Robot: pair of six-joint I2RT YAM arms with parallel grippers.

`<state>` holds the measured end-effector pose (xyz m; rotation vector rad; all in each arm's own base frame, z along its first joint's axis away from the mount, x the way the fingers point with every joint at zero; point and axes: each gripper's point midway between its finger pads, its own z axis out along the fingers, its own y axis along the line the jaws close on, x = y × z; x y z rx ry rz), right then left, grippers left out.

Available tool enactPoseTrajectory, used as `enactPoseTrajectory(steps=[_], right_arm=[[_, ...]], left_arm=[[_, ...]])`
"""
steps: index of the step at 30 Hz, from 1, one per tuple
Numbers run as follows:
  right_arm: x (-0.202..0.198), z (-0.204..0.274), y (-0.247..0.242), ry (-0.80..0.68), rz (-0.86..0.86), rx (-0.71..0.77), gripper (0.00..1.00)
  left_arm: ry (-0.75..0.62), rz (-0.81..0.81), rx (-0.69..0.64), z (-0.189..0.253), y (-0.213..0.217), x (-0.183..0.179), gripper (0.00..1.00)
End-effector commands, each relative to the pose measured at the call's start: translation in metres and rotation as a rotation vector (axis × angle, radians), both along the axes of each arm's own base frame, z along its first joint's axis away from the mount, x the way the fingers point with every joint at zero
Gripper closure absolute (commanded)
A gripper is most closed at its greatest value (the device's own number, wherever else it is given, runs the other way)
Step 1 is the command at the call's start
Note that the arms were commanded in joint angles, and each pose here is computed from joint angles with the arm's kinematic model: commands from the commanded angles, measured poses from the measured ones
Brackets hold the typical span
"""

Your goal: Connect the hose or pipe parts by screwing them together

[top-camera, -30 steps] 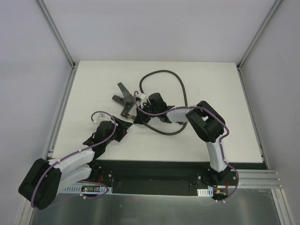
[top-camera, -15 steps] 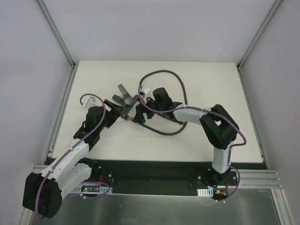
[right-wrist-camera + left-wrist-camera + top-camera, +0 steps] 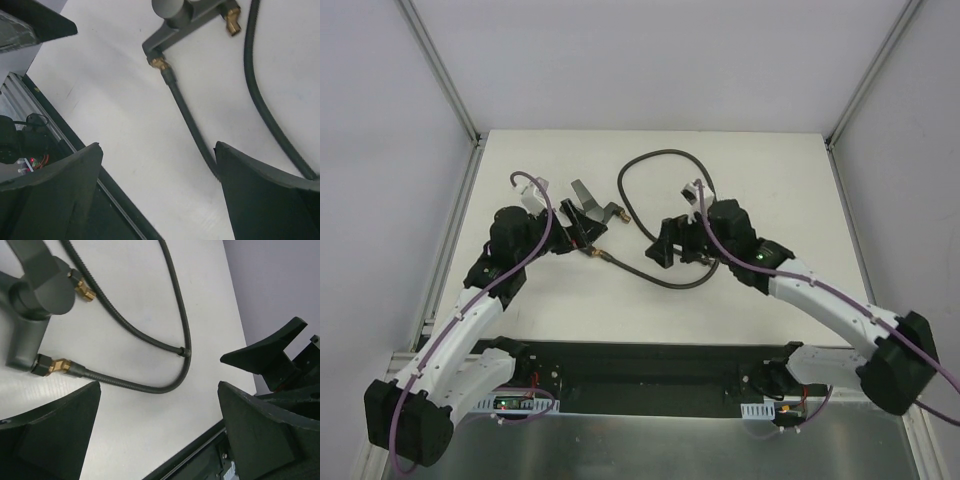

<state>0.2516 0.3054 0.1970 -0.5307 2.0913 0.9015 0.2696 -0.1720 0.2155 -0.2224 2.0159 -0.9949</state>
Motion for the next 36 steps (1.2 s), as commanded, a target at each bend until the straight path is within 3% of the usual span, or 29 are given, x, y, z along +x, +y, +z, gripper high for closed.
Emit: enactPoseTrajectory(steps=[1, 5, 13, 21, 36], right_arm=[[-0.018, 0.007, -0.05, 0.022, -0.183, -0.011, 0.04], [-0.038, 0.035, -0.082, -0.071, -0.226, 0.053, 0.04], [-0.053, 0.063, -0.123, -0.172, -0.325, 0.09, 0.04], [-0.059, 0.064, -0.132, -0.189, -0.34, 0.111, 0.04], [-0.058, 0.074, -0.139, -0.225, -0.367, 0.12, 0.04]], left_arm=[[-0.147, -0.254, 0.017, 0.032, -0.021, -0.029, 0.01], [-0.157, -0.279, 0.031, 0.026, -0.019, -0.041, 0.01], [-0.32, -0.224, 0.059, 0.052, -0.001, -0.063, 0.01], [-0.404, -0.202, 0.033, 0.07, 0.006, -0.081, 0.01], [-0.397, -0.21, 0.019, 0.077, 0.004, -0.083, 0.01]])
